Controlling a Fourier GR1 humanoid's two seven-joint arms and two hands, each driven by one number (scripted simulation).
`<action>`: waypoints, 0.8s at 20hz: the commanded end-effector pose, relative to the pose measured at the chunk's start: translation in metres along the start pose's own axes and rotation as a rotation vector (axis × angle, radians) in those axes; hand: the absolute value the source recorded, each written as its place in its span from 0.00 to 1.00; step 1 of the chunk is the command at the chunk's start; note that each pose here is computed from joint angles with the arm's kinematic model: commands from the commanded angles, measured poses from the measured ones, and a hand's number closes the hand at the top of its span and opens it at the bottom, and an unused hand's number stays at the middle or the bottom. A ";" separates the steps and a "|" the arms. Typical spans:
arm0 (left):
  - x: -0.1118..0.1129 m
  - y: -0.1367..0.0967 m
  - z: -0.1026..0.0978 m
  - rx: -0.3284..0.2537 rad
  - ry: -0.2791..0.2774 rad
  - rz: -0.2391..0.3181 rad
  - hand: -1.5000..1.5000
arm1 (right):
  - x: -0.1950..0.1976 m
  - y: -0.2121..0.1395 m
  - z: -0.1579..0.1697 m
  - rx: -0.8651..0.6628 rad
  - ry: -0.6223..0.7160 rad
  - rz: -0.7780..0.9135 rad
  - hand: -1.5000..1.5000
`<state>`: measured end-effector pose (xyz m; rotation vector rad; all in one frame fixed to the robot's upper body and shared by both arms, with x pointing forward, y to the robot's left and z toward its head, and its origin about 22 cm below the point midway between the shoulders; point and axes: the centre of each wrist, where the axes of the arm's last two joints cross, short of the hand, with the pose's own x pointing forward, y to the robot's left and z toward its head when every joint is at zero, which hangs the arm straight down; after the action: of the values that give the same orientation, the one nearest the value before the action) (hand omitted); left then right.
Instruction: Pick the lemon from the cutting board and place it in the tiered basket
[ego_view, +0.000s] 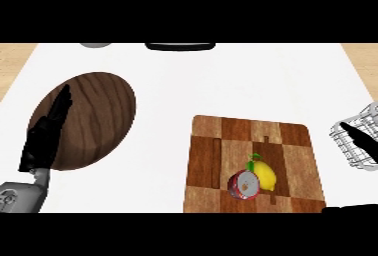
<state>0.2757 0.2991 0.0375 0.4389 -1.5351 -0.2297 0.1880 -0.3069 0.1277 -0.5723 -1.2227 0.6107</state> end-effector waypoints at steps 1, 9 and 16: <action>0.004 -0.010 -0.004 -0.032 -0.016 0.009 0.50 | 0.041 -0.005 -0.005 0.046 0.087 0.132 0.00; -0.012 -0.016 0.002 -0.014 -0.007 0.010 0.50 | 0.081 0.030 -0.037 0.100 0.216 0.129 0.00; -0.003 -0.015 -0.004 0.008 -0.021 -0.010 0.50 | 0.091 0.061 -0.054 0.201 0.331 0.226 0.00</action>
<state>0.2781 0.2889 0.0296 0.4290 -1.5425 -0.2383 0.2447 -0.2200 0.1433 -0.5811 -0.9366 0.7478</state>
